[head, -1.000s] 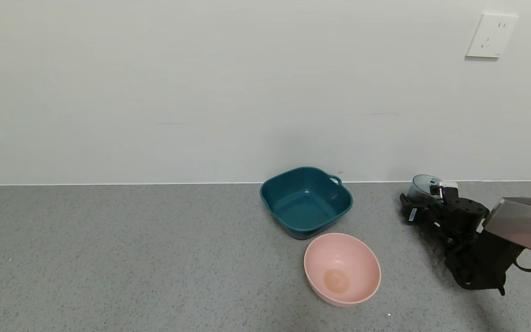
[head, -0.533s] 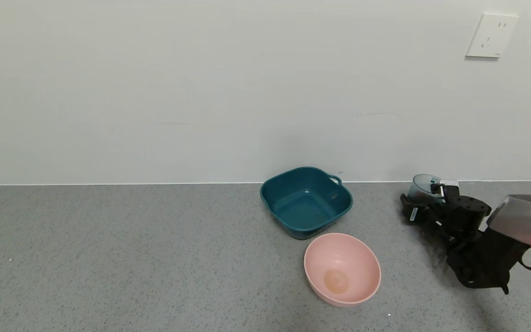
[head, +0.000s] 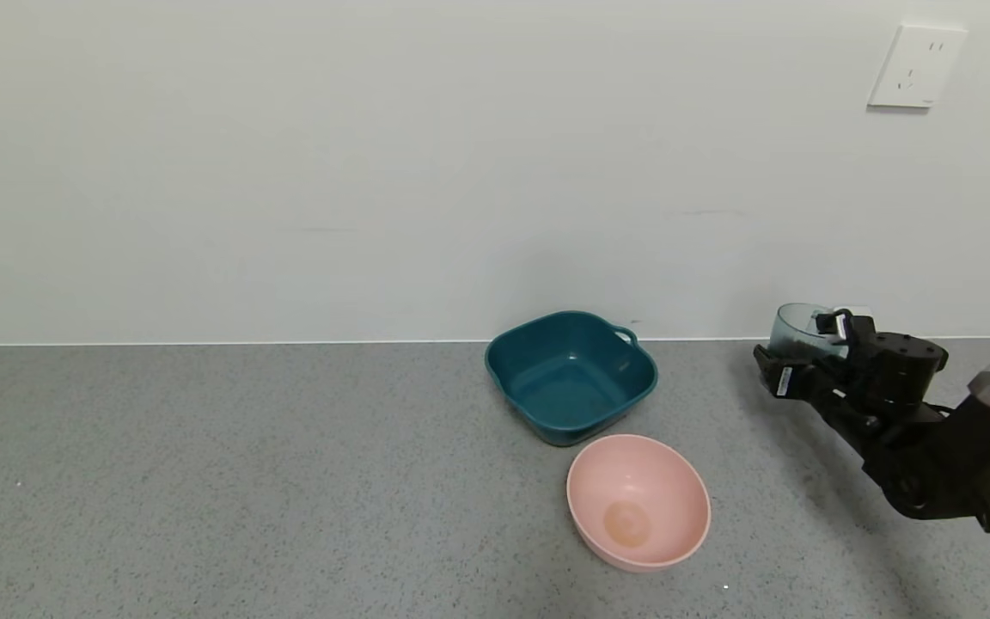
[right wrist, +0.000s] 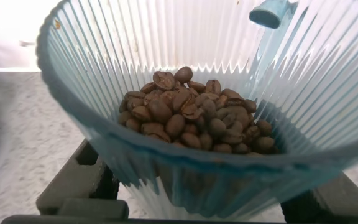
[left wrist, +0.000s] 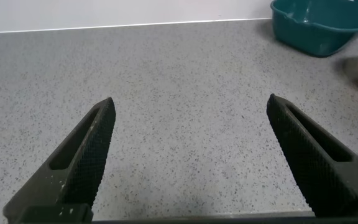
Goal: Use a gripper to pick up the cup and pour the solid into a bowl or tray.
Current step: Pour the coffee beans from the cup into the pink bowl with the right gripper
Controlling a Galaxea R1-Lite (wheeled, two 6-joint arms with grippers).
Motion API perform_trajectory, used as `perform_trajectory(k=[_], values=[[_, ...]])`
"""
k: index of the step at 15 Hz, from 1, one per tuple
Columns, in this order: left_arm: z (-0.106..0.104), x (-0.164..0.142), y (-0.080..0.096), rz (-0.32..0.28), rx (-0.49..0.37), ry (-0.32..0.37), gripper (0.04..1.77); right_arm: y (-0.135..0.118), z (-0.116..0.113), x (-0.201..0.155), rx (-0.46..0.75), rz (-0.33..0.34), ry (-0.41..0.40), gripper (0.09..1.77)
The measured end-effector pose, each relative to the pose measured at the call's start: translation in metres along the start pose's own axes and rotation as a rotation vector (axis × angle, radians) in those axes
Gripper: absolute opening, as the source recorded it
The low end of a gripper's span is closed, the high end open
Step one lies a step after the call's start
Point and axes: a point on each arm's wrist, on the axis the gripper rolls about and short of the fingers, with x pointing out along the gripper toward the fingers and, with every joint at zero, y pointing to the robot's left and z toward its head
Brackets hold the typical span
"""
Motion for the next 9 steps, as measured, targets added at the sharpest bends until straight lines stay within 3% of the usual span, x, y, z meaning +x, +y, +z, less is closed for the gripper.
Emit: perform_trajectory(k=[4, 9], values=[[0.000, 0.000, 0.000, 0.000, 0.000, 0.000, 1.75, 0.003, 0.028, -0.021, -0.105, 0.037, -0.020, 1.38], [0.000, 0.000, 0.000, 0.000, 0.000, -0.001, 1.75, 0.027, 0.043, -0.049, -0.255, 0.137, -0.047, 1.38]])
